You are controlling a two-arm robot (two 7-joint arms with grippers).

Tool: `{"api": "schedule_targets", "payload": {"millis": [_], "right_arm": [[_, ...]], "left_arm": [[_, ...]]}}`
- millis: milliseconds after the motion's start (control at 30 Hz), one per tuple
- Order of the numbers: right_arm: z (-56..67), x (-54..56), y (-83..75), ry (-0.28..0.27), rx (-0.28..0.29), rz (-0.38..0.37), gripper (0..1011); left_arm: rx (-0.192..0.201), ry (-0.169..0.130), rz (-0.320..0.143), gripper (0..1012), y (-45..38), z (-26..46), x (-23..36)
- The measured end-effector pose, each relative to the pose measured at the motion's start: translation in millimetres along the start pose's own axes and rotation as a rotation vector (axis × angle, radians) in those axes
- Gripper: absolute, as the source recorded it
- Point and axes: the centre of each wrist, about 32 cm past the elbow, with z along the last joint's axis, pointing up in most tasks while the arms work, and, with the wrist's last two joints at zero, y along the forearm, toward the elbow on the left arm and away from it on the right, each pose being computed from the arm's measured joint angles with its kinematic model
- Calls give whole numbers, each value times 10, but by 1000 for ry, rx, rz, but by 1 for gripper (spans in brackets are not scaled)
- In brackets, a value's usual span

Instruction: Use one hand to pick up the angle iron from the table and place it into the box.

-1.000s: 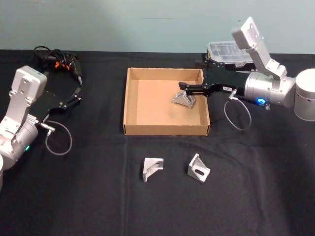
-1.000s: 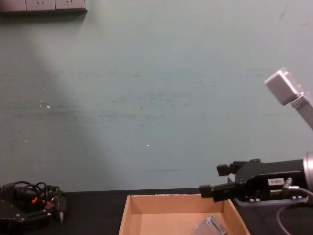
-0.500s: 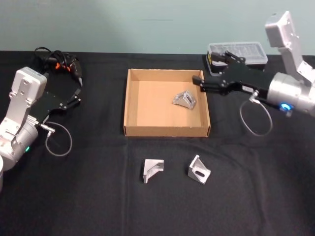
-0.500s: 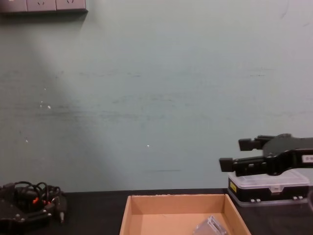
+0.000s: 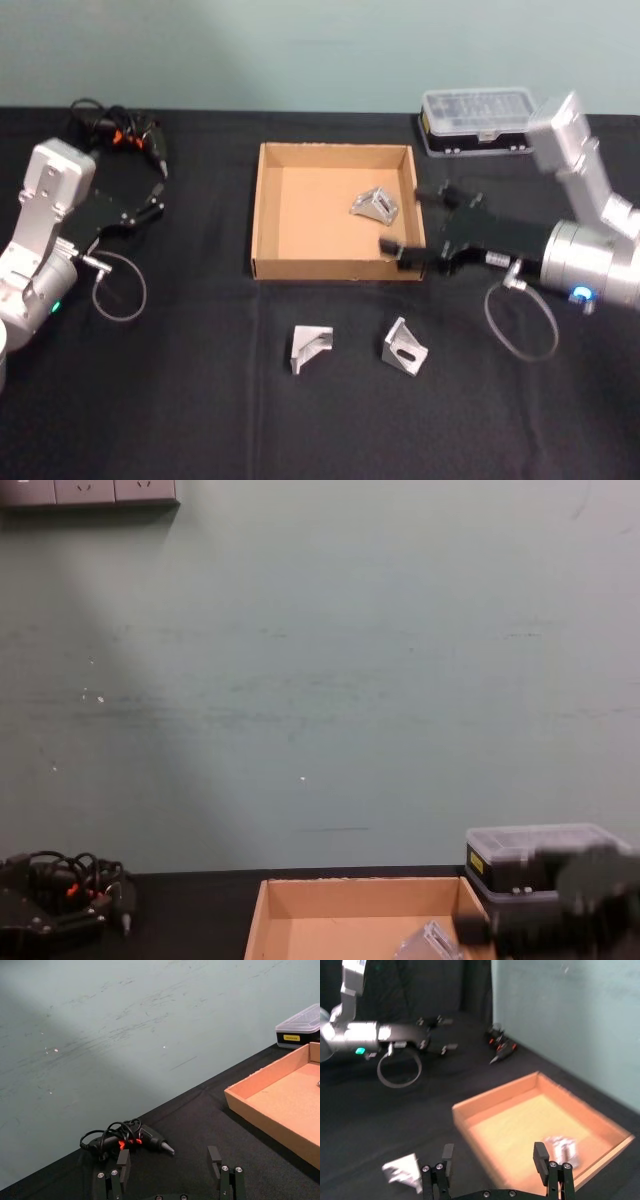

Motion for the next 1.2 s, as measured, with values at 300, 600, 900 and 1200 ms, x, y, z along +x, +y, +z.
{"api": "schedule_targets", "payload": {"millis": [300,600,900,1200], "right_arm": [[-275,-154,67,42,-86,36,1000],[-325,-167,96,53,-104,68,1000],[-297,-180,149,62,-115,134,1000],[-221,-180,158,41,-166,160,1000]], "left_arm": [[0,0,0,1000,0,0,0],[0,0,0,1000,0,0,0],[0,0,0,1000,0,0,0],[0,0,0,1000,0,0,0]]}}
